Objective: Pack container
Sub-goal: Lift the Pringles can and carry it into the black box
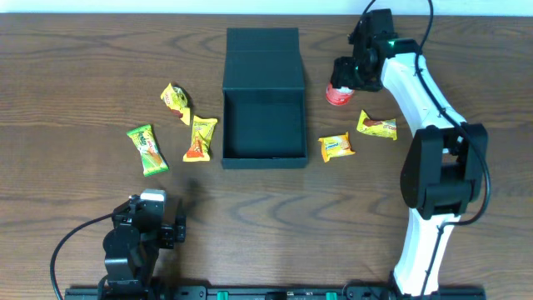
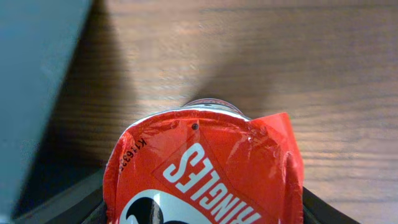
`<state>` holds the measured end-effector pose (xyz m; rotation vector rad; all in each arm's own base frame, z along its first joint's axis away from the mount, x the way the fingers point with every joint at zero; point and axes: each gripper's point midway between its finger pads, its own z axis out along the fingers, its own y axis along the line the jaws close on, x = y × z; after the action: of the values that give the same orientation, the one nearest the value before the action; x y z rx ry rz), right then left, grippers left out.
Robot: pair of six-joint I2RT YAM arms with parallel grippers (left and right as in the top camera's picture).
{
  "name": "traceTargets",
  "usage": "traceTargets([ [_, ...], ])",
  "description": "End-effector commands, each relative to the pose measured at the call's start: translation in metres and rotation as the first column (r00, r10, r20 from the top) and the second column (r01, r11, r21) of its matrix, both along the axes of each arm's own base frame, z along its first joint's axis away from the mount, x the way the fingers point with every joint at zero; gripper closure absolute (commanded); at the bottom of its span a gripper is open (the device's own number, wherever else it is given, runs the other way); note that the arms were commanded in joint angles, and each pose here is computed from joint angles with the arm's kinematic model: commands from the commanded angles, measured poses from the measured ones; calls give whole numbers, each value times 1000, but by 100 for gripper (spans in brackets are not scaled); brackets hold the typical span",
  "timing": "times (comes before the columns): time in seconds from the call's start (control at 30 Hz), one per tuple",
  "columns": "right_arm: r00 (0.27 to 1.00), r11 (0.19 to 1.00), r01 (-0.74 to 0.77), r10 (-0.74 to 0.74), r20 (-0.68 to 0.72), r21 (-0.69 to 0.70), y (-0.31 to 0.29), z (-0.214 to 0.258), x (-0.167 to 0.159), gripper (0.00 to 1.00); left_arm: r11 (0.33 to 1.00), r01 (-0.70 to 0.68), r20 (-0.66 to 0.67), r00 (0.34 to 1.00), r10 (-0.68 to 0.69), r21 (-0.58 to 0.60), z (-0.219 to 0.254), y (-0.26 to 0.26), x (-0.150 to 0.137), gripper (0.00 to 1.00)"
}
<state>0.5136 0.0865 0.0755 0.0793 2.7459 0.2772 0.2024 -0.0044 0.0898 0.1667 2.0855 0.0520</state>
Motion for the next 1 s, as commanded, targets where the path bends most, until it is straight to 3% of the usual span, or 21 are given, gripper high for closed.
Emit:
traceTargets([
  [0.0,992,995,-38,27,120,91,21,57,16,39,1000,-7,0,1000,7,5,-2,2,0,5],
  [0.1,976,971,-122,80,204,206,44,102,21,38,1000,-7,0,1000,7,5,-2,2,0,5],
  [0.23,917,865,-324,188,350,384,85,178,13,40,1000,-7,0,1000,7,5,-2,2,0,5],
  [0.33,831,690,-527,296,472,496,123,236,-13,39,1000,-7,0,1000,7,5,-2,2,0,5],
  [0.43,781,543,-620,362,508,566,150,258,-39,39,1000,-7,0,1000,7,5,-2,2,0,5],
  [0.53,769,459,-637,425,476,620,176,258,-64,40,1000,-7,0,1000,7,5,-2,2,0,5],
  [0.73,721,386,-663,560,408,641,231,233,-113,37,1000,-8,0,1000,8,5,-2,2,0,5],
  [0.97,779,475,-556,585,227,682,241,161,-128,45,1000,-7,0,1000,7,5,-2,2,0,5],
])
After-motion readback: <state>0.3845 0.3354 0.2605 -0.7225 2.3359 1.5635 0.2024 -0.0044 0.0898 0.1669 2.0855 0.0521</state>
